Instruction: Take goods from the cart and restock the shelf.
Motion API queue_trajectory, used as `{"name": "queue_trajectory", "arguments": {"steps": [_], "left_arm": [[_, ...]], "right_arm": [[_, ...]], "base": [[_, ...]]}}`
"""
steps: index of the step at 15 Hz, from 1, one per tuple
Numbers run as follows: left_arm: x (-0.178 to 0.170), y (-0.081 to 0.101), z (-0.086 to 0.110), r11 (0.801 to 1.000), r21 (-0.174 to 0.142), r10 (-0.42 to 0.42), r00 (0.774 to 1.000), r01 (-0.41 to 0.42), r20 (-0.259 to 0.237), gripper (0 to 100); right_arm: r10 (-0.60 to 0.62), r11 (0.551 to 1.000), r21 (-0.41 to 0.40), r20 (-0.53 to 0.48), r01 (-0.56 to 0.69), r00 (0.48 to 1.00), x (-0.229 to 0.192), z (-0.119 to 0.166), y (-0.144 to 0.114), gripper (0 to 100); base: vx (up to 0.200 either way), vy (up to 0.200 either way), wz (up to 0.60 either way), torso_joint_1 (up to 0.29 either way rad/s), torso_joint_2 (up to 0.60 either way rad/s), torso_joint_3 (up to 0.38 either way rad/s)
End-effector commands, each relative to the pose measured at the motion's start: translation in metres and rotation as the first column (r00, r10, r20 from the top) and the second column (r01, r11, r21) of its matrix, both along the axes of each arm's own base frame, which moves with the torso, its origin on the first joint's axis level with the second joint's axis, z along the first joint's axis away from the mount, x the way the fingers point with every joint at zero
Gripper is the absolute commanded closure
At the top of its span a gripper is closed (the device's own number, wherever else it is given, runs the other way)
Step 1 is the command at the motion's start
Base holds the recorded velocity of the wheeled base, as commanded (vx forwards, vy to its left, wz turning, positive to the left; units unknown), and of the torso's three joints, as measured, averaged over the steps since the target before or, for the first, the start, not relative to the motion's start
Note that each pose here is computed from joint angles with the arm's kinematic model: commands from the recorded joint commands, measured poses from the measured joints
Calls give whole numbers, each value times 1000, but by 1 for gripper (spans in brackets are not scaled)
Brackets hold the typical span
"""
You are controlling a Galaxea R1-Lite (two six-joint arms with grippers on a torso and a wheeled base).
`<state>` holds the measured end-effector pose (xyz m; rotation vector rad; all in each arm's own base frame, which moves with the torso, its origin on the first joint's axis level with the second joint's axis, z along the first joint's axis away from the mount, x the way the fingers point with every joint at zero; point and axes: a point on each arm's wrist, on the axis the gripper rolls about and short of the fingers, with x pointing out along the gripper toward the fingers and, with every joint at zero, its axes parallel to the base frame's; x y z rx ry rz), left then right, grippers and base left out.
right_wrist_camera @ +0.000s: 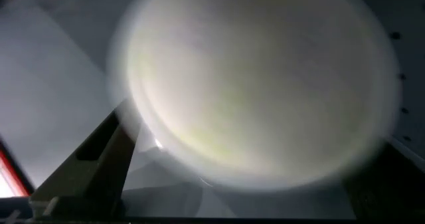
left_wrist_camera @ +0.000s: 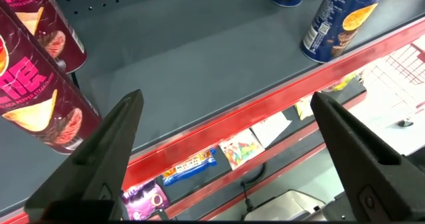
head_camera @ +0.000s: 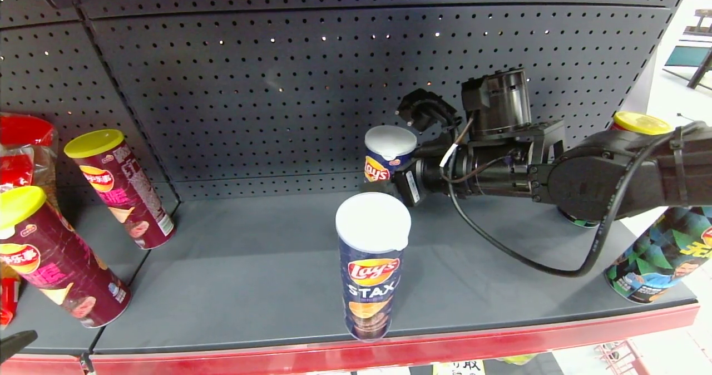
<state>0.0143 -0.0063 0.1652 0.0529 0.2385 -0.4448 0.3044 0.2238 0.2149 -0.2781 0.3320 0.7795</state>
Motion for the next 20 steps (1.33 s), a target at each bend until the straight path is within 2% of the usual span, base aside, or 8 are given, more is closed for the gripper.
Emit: {"name": "queue_trajectory", "arguments": {"steps": [1, 5, 13, 16, 20], "left_arm": [[0, 0, 0, 1000, 1, 0, 1000, 0, -2, 0], [2, -1, -1, 1000, 6, -4, 1000, 4, -14, 0], [9, -5, -2, 1000, 28, -8, 998, 10, -55, 0], [19, -12, -4, 998, 56, -24, 993, 31, -117, 0], [38, -23, -6, 996, 79, -18, 979, 35, -203, 0]], "right_arm": [[-6, 1000, 3, 10, 6, 1000, -2, 4, -1, 0], [-18, 1000, 15, 29, 18, 999, -22, 20, -18, 0], [-72, 997, 4, 20, 72, 997, -73, 23, -64, 0], [-131, 991, 0, 23, 131, 991, -122, 15, -110, 0], [-128, 991, 60, 96, 122, 987, -198, 3, -156, 0]], "base": [[0, 0, 0, 0, 0, 0], [0, 0, 0, 0, 0, 0], [0, 0, 0, 0, 0, 0], [0, 0, 0, 0, 0, 0], [0, 0, 0, 0, 0, 0]]}}
